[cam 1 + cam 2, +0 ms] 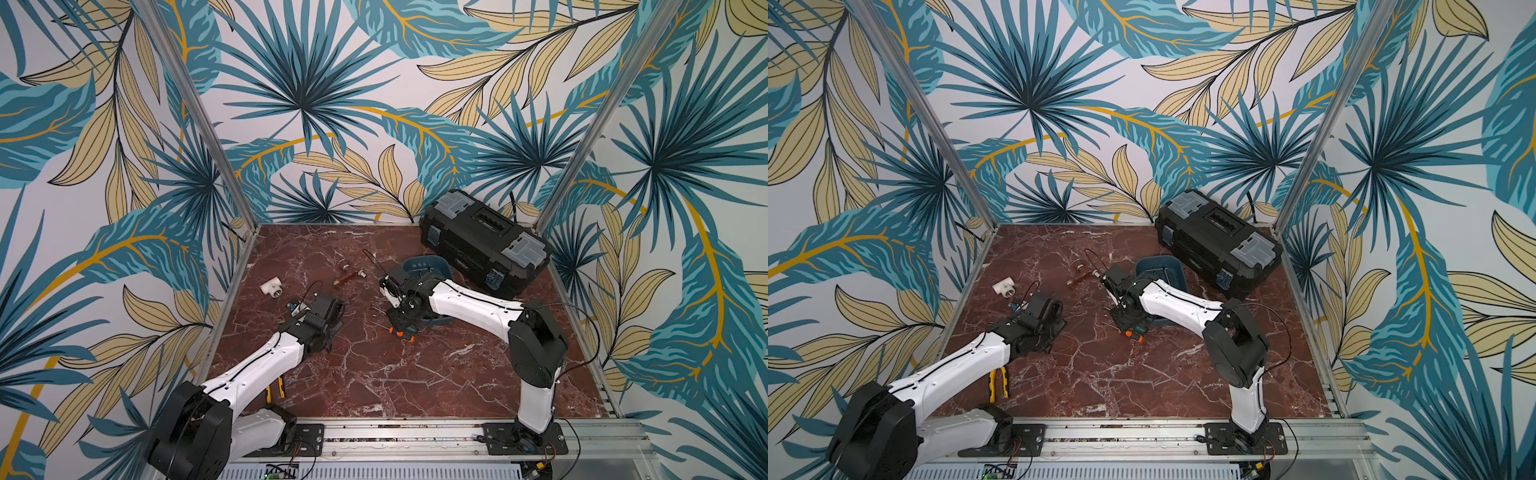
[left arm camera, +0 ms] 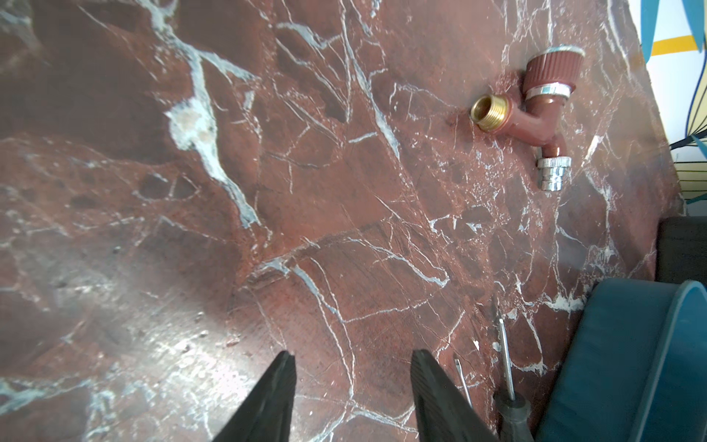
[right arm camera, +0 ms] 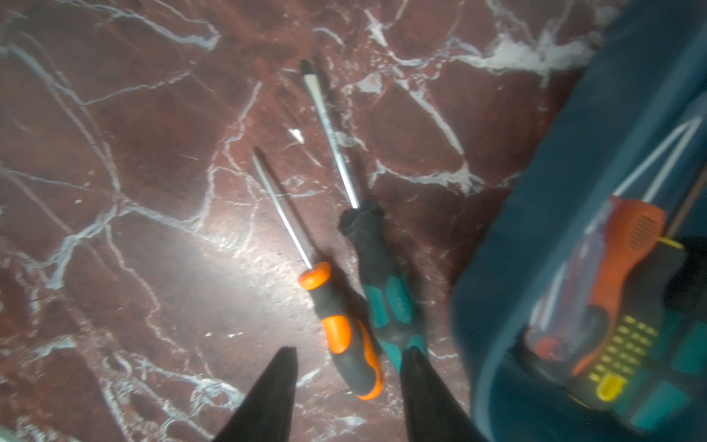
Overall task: Put the screwdriver on the desktop into the storage box
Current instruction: Pick up the screwdriver from the center of the board.
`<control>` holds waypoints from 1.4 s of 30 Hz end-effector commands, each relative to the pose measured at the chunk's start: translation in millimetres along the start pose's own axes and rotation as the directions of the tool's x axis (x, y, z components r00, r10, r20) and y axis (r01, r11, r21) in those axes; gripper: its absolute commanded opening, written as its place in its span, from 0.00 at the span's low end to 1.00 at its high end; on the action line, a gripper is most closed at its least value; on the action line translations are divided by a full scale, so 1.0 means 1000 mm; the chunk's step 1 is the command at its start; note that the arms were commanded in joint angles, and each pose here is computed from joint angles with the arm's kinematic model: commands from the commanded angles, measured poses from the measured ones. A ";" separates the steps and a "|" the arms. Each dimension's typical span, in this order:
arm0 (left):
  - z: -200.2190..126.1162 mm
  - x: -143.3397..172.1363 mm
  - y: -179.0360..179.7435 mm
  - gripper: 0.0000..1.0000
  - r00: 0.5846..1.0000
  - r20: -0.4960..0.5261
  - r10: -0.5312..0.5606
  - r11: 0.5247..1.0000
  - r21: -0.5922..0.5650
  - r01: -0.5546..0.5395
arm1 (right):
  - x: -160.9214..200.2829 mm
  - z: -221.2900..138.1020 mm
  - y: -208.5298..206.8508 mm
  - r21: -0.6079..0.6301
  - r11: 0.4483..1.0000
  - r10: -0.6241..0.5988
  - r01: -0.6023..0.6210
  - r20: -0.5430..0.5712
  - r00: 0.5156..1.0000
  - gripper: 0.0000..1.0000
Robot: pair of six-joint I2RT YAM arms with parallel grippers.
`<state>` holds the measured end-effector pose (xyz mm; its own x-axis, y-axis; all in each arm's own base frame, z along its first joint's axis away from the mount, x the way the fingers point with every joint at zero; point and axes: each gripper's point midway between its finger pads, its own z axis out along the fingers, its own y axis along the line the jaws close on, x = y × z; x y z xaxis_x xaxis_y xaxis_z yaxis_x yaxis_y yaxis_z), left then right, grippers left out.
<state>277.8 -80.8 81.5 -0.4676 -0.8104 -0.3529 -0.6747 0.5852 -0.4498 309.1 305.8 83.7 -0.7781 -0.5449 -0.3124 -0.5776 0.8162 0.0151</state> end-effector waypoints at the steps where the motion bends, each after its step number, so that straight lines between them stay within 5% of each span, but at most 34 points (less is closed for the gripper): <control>1: 0.000 -0.003 0.020 0.53 0.999 0.030 -0.024 0.999 -0.036 0.025 | -0.006 -0.001 0.006 -0.026 0.999 -0.040 0.040 0.010 0.999 0.50; 22: 0.014 0.007 0.014 0.53 0.999 -0.018 -0.036 0.998 -0.047 0.035 | 0.023 0.035 0.025 -0.050 0.996 -0.074 0.069 -0.114 0.991 0.46; 42: 0.015 0.008 0.016 0.53 0.999 -0.022 -0.031 0.998 -0.053 0.030 | 0.046 0.059 0.010 0.051 0.989 -0.123 0.136 -0.200 0.972 0.40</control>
<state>268.0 -78.1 57.6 -0.4673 -0.8238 -0.3209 -0.7177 0.5654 -0.4064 294.9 312.1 33.2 -0.7491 -0.6314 -0.2005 -0.6379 0.7691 -0.0389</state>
